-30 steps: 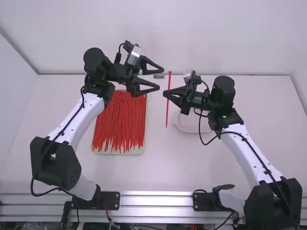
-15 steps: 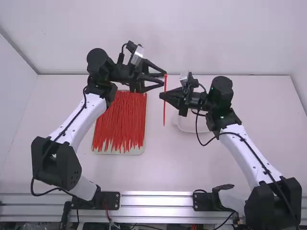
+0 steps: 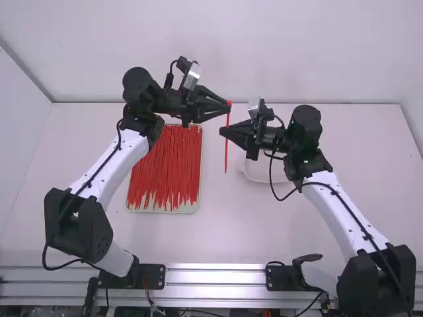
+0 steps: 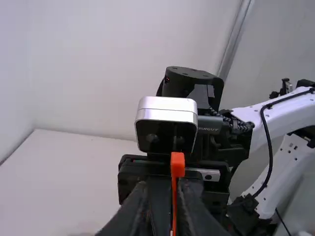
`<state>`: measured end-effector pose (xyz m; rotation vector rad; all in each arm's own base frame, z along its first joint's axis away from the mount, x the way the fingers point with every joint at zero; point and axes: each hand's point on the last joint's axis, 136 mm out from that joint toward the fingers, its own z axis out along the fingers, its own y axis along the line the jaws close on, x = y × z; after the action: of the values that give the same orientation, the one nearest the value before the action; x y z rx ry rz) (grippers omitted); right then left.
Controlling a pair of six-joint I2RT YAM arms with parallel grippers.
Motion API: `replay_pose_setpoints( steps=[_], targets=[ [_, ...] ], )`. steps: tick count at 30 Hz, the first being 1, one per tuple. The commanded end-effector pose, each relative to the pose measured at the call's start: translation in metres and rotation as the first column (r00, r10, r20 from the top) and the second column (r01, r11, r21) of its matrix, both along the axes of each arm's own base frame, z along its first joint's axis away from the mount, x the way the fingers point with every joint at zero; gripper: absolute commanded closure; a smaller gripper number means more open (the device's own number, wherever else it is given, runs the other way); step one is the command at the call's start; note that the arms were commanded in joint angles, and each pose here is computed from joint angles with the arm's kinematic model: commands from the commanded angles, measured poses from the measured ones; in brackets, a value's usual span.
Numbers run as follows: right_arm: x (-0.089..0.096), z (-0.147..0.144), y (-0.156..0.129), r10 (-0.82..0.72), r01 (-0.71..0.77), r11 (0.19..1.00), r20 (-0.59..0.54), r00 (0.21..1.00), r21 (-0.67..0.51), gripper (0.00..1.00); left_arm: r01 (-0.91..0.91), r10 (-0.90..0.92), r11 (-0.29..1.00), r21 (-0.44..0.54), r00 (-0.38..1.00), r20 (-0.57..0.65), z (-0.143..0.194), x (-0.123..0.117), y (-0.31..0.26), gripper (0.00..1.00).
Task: Fasten the cable tie
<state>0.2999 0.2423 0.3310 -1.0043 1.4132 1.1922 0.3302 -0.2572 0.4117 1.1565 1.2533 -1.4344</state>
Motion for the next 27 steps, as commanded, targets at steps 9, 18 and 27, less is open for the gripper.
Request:
replay_pose_setpoints(
  steps=[9, 18, 27],
  targets=[
    [0.003, 0.015, -0.003, -0.004, 0.004, 1.000, 0.022, 1.000, 0.014, 1.00, 0.022, -0.021, 1.000, -0.013, 0.999, 0.044, 0.014, -0.009, -0.008, 0.98],
    [0.003, 0.014, -0.003, -0.004, 0.004, 1.000, 0.018, 1.000, 0.013, 0.96, 0.006, -0.005, 1.000, -0.017, 0.999, 0.043, 0.015, -0.006, -0.006, 0.98],
    [0.004, 0.010, -0.004, -0.008, 0.008, 1.000, -0.009, 1.000, 0.006, 0.46, -0.027, 0.028, 1.000, -0.015, 0.999, 0.035, 0.022, 0.003, 0.006, 0.98]
  ],
)
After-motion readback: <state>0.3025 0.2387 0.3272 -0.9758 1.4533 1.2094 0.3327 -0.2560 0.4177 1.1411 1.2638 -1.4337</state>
